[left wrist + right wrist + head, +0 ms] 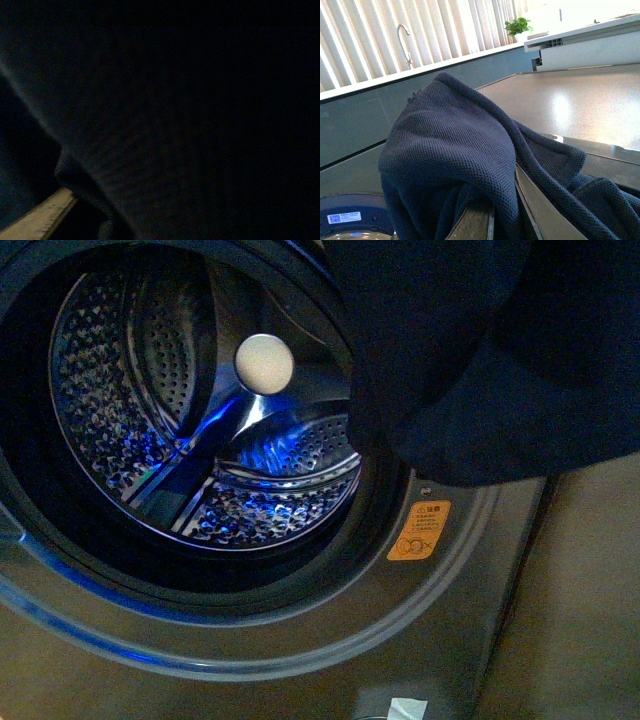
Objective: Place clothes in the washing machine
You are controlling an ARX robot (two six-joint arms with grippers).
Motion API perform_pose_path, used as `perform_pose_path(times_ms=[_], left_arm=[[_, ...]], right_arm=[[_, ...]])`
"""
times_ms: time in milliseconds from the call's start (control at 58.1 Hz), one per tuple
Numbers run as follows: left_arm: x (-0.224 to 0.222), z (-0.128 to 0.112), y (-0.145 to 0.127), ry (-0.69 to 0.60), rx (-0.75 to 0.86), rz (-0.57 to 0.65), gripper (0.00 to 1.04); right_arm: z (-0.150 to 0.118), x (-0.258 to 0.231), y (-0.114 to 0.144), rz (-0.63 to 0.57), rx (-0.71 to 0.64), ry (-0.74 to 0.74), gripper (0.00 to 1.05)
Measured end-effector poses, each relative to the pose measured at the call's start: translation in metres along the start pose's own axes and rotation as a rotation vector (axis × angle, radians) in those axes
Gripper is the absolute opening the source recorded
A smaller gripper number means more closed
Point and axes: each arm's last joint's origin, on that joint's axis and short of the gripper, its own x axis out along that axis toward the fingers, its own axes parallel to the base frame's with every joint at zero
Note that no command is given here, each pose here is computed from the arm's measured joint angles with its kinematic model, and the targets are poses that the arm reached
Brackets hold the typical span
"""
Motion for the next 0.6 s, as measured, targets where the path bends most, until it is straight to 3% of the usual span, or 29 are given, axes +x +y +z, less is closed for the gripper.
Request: perform_pose_path(times_ms=[121, 379, 568, 603], left_arm=[[-0.001, -0.005, 0.013, -0.005, -0.004, 0.065, 0.56], [-0.013, -0.019, 0.040, 0.028, -0.020, 0.066, 0.22], [-0.026, -0.028, 0.059, 0.040, -0.025, 0.064, 0.15], [-0.028, -0.030, 0.063, 0.041, -0.023, 0.064, 0.15]], right_arm=[[0.000, 0.000, 0.000, 0.003, 0.001, 0.001, 0.34], [0.002, -0.001, 0.001, 0.008, 0.002, -0.005, 0.70], [0.003, -0.001, 0.002, 0.012, 0.003, -0.008, 0.99], [0.003, -0.001, 0.002, 0.012, 0.004, -0.008, 0.99]])
